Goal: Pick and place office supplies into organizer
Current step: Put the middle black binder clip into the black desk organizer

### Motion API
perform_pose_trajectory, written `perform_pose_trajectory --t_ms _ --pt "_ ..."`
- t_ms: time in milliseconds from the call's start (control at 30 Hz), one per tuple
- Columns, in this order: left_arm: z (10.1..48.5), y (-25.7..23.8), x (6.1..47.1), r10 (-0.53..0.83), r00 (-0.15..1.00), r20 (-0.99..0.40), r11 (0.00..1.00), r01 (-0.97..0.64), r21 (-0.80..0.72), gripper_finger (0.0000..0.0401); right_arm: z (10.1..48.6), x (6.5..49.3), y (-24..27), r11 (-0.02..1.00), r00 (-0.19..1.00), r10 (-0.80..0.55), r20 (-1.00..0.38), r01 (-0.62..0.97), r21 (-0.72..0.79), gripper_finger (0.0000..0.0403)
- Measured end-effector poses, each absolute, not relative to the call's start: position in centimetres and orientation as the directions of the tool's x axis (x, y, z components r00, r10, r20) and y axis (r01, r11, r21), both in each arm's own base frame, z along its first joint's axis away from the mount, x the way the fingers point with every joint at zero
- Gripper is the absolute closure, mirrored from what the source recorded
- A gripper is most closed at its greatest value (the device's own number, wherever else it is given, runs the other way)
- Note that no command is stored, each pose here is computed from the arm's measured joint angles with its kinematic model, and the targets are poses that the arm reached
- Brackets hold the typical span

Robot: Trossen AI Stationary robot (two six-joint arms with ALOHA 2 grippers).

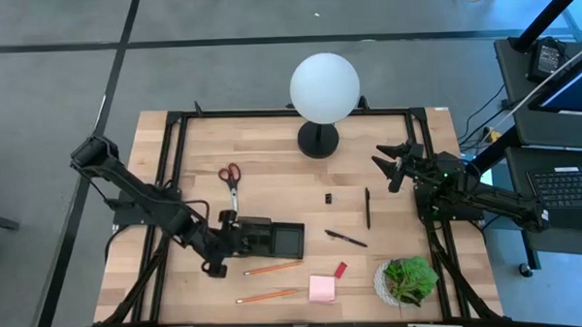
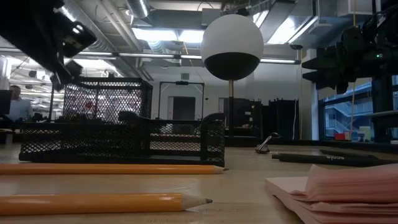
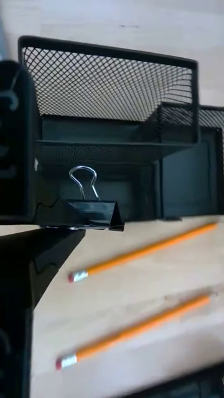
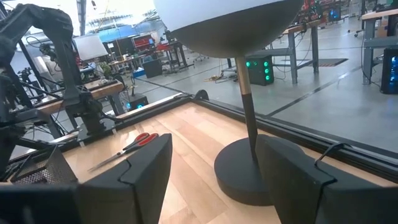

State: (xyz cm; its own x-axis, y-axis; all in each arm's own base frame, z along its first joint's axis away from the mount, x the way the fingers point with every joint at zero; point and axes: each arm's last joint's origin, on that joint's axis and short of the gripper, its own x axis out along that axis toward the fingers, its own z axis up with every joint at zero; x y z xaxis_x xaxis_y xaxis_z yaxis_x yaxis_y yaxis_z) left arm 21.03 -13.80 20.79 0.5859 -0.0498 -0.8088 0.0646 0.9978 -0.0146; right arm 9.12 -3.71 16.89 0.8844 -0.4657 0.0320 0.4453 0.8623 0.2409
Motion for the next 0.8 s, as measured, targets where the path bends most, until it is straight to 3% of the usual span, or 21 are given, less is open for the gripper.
perform_pose_trajectory --t_ms 800 --pt "16.4 -14.8 22.3 0.05 0.479 -0.876 0.999 -0.034 0.038 0.0398 16.9 9.1 -3.7 0.864 0.884 -0.466 0.032 0.446 0.233 0.0167"
